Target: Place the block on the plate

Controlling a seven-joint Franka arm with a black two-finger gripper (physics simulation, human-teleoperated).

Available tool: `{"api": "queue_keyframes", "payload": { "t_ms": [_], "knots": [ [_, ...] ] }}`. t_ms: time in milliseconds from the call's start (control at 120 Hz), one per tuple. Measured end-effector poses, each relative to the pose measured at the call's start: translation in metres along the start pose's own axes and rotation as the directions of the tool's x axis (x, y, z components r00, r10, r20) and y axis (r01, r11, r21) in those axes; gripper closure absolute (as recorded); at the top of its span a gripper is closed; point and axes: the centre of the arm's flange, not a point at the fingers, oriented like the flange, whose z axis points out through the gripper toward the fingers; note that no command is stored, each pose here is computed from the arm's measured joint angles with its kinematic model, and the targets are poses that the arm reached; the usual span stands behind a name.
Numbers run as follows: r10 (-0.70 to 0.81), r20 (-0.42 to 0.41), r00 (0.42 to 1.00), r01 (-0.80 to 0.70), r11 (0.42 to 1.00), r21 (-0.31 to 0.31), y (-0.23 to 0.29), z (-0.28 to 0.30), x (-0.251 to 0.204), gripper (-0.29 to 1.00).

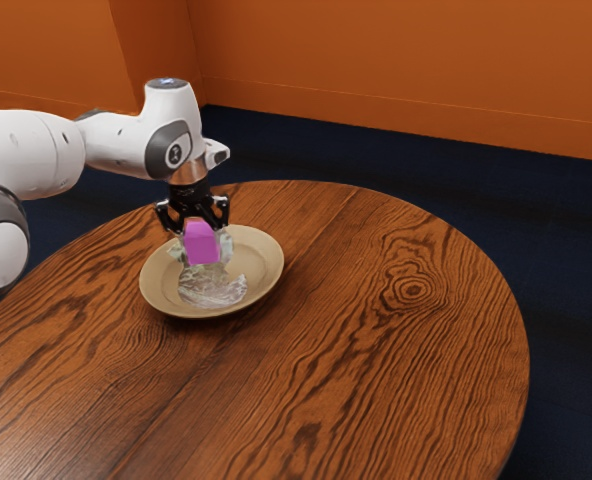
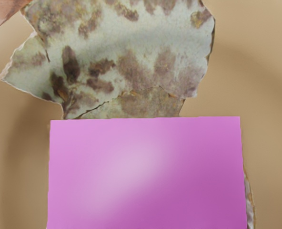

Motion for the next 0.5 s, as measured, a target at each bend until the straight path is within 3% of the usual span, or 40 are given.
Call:
{"api": "queue_keyframes", "payload": {
  "t_ms": [100,283,500],
  "knots": [
    [0.013,0.004,1.0,-0.013,1.0,0.0,0.007,0.019,0.011,0.38],
    [0.021,0.001,1.0,-0.021,0.999,-0.032,0.008,0.011,0.012,0.17],
    [0.052,-0.015,0.999,-0.052,0.997,-0.053,0.011,-0.026,-0.006,0.06]
  ]
}}
